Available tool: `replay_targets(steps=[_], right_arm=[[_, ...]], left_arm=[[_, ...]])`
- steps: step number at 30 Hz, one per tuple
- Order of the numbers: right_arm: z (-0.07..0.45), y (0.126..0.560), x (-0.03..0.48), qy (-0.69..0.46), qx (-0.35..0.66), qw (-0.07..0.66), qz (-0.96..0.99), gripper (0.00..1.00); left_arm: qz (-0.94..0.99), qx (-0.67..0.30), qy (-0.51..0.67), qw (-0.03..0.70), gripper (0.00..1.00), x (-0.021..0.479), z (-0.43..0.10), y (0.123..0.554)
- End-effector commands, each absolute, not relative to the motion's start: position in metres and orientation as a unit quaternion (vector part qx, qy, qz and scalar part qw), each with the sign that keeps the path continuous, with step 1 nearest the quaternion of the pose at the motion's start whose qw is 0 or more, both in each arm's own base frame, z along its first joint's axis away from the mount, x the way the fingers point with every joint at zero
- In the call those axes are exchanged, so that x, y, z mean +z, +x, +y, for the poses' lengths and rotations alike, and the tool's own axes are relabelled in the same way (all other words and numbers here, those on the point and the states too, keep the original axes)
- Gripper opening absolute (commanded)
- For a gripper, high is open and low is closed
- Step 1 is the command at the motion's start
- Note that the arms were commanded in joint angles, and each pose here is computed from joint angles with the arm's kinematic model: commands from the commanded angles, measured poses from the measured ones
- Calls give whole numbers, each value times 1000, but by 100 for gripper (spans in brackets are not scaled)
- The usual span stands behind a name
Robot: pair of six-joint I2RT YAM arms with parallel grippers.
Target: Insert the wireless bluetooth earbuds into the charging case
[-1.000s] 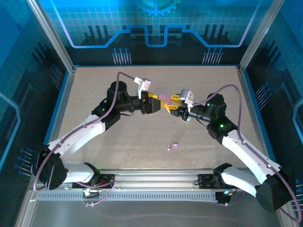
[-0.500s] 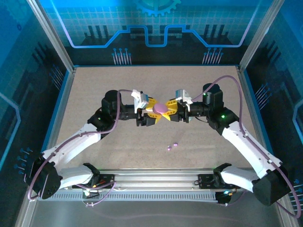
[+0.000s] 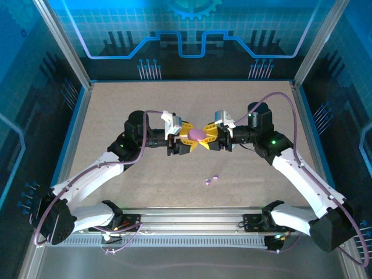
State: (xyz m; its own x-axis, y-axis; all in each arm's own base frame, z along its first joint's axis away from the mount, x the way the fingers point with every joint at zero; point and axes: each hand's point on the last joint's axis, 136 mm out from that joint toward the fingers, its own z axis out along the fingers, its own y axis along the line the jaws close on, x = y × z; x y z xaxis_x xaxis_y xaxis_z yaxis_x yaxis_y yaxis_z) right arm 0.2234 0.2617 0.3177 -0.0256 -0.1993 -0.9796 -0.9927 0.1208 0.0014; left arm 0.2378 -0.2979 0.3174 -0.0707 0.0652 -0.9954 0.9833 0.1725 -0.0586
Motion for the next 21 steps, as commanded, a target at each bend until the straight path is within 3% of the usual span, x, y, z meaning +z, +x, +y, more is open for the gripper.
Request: replay_targets(steps=[1,13,21], right_arm=[[259,225,328,-514,412,495,567,33],[260,229,323,-508,405,485,586,38],[256,237,331,-481,408,483,607,44]], left_arm=[[555,-465,466,508,49,334,-302,232],[567,-465,464,497,31,329,-303,235],[571,-462,469,489,29,323,-303,233]])
